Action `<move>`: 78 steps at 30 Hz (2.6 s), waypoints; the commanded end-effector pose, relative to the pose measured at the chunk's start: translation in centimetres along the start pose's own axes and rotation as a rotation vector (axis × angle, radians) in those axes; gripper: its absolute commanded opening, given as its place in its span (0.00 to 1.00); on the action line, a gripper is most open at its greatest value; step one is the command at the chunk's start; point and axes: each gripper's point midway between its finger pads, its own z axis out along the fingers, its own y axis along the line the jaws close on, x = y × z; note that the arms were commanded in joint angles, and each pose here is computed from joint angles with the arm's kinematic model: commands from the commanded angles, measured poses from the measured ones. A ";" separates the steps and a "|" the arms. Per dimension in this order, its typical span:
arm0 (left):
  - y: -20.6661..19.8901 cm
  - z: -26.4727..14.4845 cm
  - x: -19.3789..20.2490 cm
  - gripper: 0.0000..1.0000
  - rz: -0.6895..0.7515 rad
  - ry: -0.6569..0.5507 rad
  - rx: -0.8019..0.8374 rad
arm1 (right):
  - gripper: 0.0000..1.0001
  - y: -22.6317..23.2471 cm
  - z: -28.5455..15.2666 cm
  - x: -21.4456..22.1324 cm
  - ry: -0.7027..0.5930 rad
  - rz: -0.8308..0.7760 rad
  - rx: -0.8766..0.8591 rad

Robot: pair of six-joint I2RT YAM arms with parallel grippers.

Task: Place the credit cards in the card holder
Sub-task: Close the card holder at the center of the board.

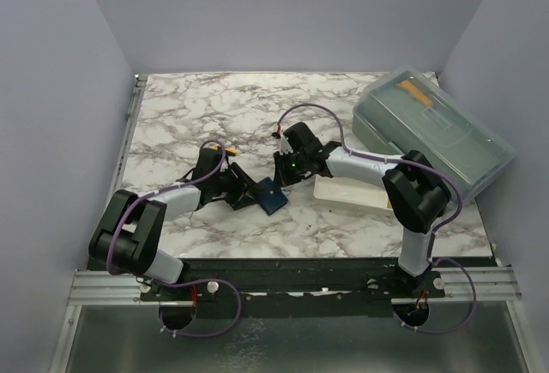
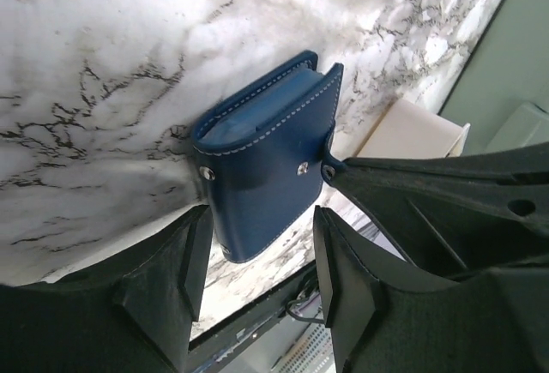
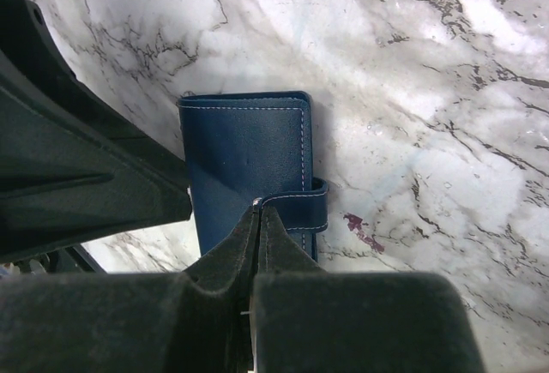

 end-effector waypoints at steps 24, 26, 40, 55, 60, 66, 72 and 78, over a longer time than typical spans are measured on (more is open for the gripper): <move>0.6 1.2 -0.7 0.22 0.004 -0.016 -0.017 | 0.00 -1.9 1.1 2.2 0.055 -0.006 0.051; 0.4 1.1 -0.7 0.22 0.009 -0.017 -0.012 | 0.00 -2.4 1.0 2.1 0.048 -0.015 0.085; 0.5 1.2 -0.7 0.21 0.011 -0.014 -0.011 | 0.00 -2.0 1.4 2.4 0.062 -0.026 0.104; 0.1 1.0 -0.8 0.18 0.020 -0.021 -0.002 | 0.00 -3.2 2.6 6.1 0.102 -0.071 0.302; 0.1 1.0 -0.9 0.17 0.020 -0.025 -0.002 | 0.00 -3.4 3.2 7.4 0.116 -0.080 0.370; 0.0 0.9 -0.9 0.17 0.023 -0.028 0.003 | 0.00 -3.2 3.6 9.9 0.149 -0.048 0.384; -0.1 0.8 -0.8 0.16 0.026 -0.029 0.007 | 0.00 -3.5 3.0 12.2 0.150 -0.005 0.362; 0.2 0.8 -0.7 0.15 0.027 -0.025 0.001 | 0.00 -3.0 2.2 10.9 0.105 -0.016 0.303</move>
